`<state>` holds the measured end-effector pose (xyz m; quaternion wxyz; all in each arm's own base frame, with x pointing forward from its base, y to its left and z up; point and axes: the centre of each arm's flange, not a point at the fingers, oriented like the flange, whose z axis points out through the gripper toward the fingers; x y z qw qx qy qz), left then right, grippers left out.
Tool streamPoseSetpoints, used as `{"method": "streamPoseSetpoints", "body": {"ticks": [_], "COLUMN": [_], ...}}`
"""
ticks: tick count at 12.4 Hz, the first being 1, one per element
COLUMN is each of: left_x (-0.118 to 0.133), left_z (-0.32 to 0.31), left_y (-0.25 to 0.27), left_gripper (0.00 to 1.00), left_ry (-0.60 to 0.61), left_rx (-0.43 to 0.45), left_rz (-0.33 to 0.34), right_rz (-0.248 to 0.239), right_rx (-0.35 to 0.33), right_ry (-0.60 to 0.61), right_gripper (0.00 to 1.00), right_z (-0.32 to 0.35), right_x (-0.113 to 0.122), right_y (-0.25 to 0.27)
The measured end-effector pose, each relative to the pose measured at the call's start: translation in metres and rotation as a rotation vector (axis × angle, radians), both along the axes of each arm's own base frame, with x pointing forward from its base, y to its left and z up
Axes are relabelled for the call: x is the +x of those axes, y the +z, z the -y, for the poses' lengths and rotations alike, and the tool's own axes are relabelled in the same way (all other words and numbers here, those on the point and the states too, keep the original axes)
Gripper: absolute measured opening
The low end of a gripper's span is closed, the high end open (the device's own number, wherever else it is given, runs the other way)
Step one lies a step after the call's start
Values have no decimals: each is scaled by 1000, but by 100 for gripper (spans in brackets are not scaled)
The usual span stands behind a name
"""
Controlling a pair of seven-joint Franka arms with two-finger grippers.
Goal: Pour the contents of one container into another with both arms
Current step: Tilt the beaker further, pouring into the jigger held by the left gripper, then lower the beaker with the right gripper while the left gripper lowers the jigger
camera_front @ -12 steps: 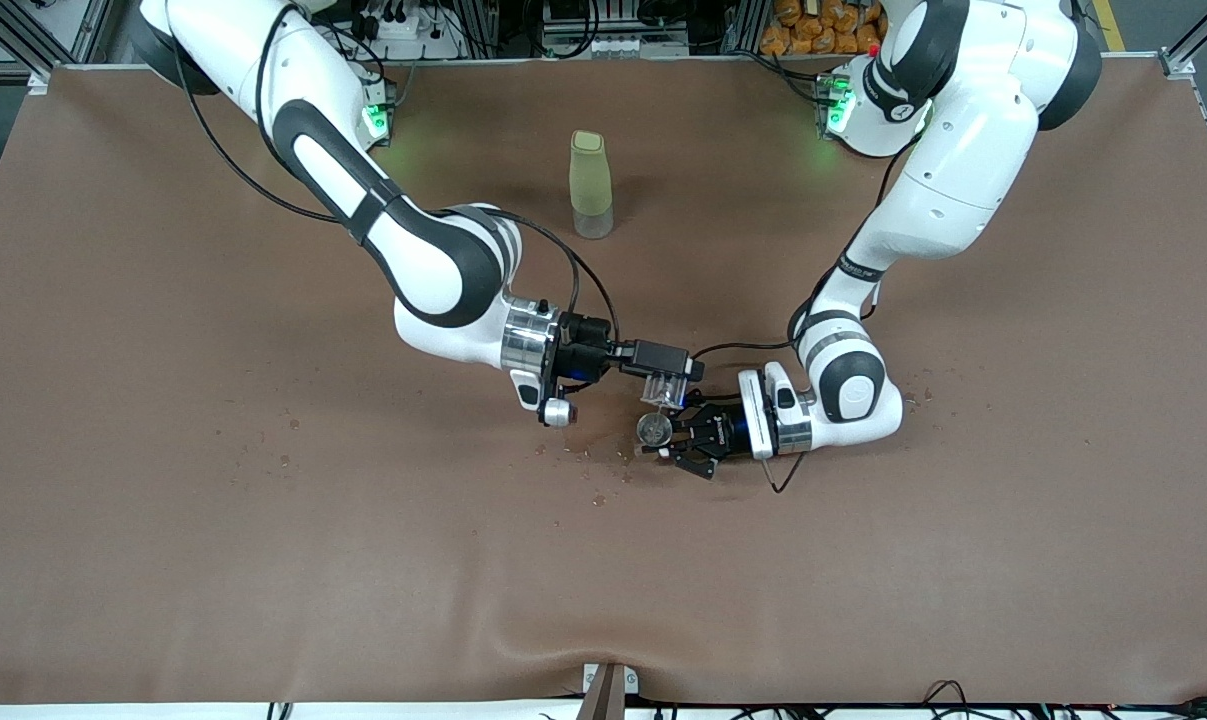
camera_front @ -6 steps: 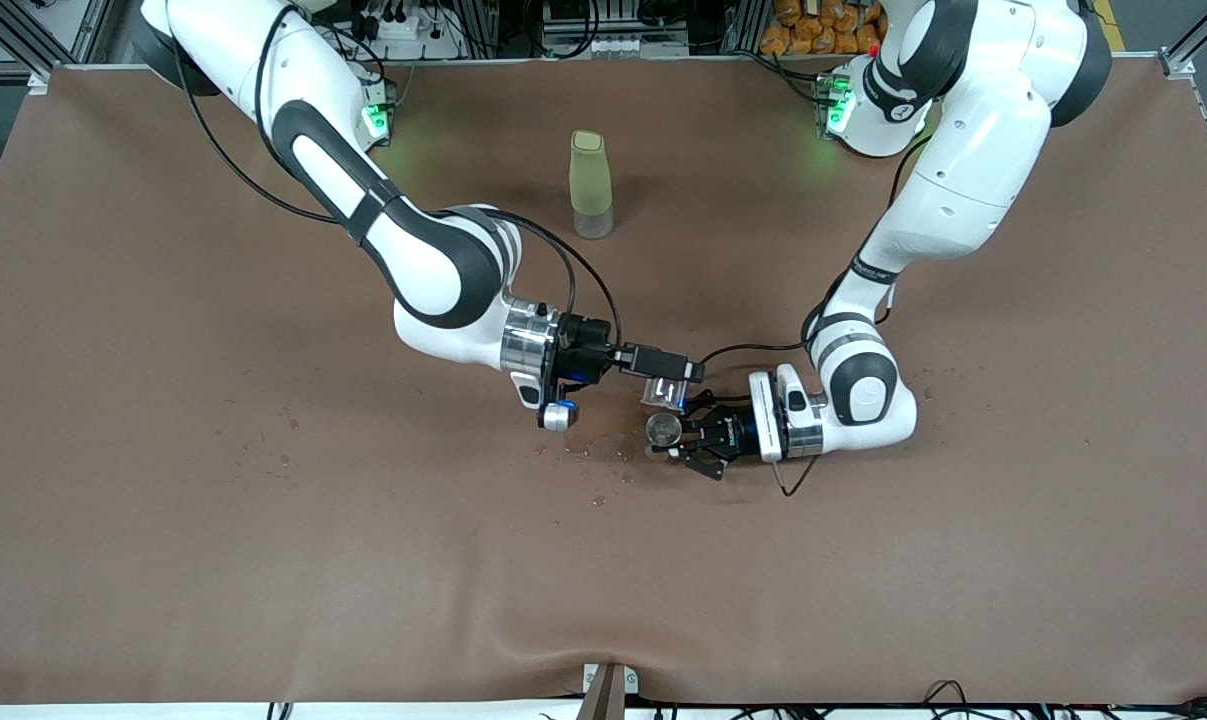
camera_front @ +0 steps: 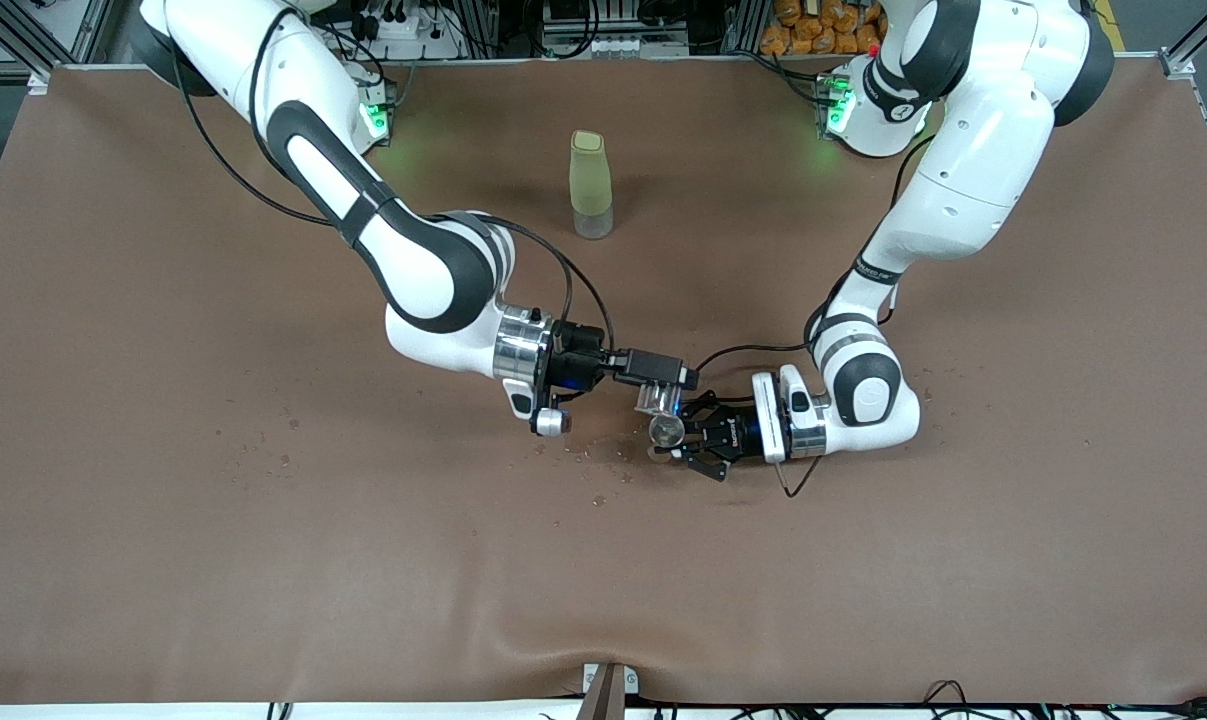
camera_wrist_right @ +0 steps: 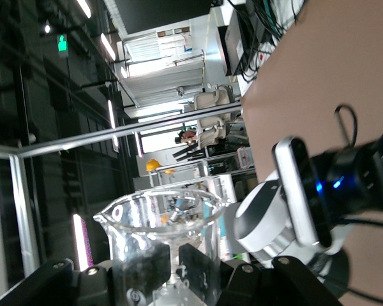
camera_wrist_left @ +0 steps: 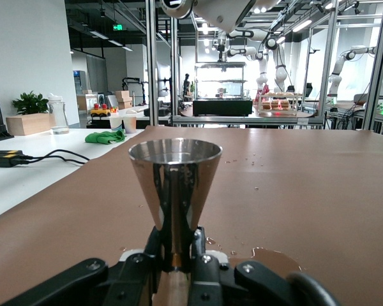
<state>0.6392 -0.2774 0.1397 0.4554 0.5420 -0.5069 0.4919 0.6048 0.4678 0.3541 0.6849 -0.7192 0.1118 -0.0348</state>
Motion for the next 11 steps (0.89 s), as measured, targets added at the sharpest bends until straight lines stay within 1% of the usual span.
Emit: {"method": "streamPoseSetpoints", "body": {"ticks": [2,4,7,10,11], "left_x": [4,8,11,8,5], "left_z": [-14,-30,-53,-86,-105], "left_y": [3,4,4,-2,-7], "left_gripper": [20,20,20,20,20], "left_ry": [-6,-19,-38,-68,-77], "left_rx": [-29,-44,-62,-64,-70], "left_rz": [0,2,-5,-14,-26], "right_rz": [153,299,507,697,747], "right_rx": [-63,-148,-295,-396,-427], "right_ry": [25,65,115,120,115], "right_gripper": [15,15,15,15,15], "right_z": [-2,3,30,63,74], "right_x": [-1,4,25,48,55], "right_y": [-9,-16,-23,-29,-31]}}
